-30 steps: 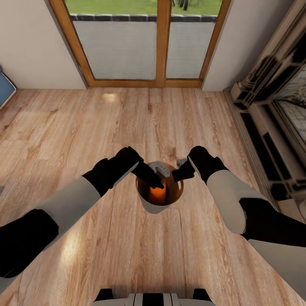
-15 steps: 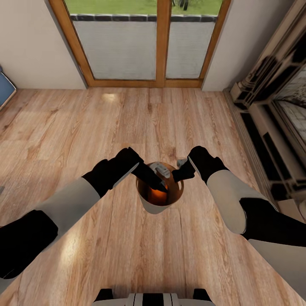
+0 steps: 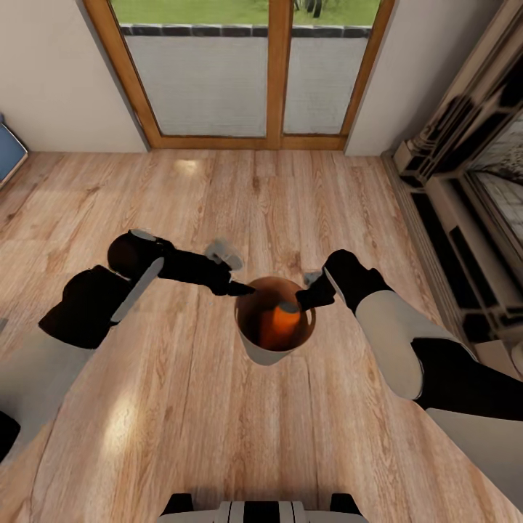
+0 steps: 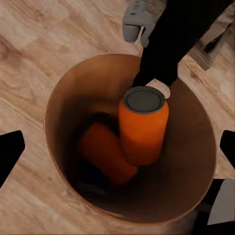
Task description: Put the three can of soda from the living room inside the tash can in the kitchen.
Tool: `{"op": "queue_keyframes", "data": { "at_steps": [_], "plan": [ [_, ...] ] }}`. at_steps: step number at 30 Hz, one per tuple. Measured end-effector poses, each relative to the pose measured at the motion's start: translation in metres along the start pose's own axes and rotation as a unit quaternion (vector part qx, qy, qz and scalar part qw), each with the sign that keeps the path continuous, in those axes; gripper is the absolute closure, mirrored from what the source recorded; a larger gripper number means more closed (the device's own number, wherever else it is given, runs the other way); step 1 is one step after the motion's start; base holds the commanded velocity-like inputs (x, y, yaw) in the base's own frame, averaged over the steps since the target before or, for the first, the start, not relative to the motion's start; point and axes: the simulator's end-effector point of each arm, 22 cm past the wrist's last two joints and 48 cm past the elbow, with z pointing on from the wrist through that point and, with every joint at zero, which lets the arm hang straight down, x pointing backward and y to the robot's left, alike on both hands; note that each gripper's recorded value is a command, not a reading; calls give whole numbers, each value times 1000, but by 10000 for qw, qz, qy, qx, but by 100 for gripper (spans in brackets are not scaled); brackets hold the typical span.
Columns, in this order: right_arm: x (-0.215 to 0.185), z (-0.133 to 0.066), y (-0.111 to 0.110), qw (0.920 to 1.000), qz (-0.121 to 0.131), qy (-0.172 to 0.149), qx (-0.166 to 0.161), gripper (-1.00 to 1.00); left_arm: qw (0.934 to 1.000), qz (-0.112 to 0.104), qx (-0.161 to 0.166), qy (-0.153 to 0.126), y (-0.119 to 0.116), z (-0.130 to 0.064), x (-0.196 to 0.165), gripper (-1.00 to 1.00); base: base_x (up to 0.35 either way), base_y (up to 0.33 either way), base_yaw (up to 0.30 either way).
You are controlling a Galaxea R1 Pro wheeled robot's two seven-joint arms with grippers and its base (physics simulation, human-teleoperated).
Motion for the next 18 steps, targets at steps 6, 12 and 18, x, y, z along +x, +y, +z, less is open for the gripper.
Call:
{"op": "queue_keyframes", "data": {
  "at_steps": [6,12,18],
  "plan": [
    [6,-3,-22,9998,210,-1,26,100,9896,-807,-827,-855,51,-40,54,-100,0,0,0],
    [42,-17,-116,9953,913,112,302,100,9618,-1324,-2073,-1202,106,-25,188,-100,0,0,0],
    [98,-42,-222,9840,1093,522,1309,100,9543,-1465,-2337,-1147,95,-15,252,-100,0,0,0]
  ]
}}
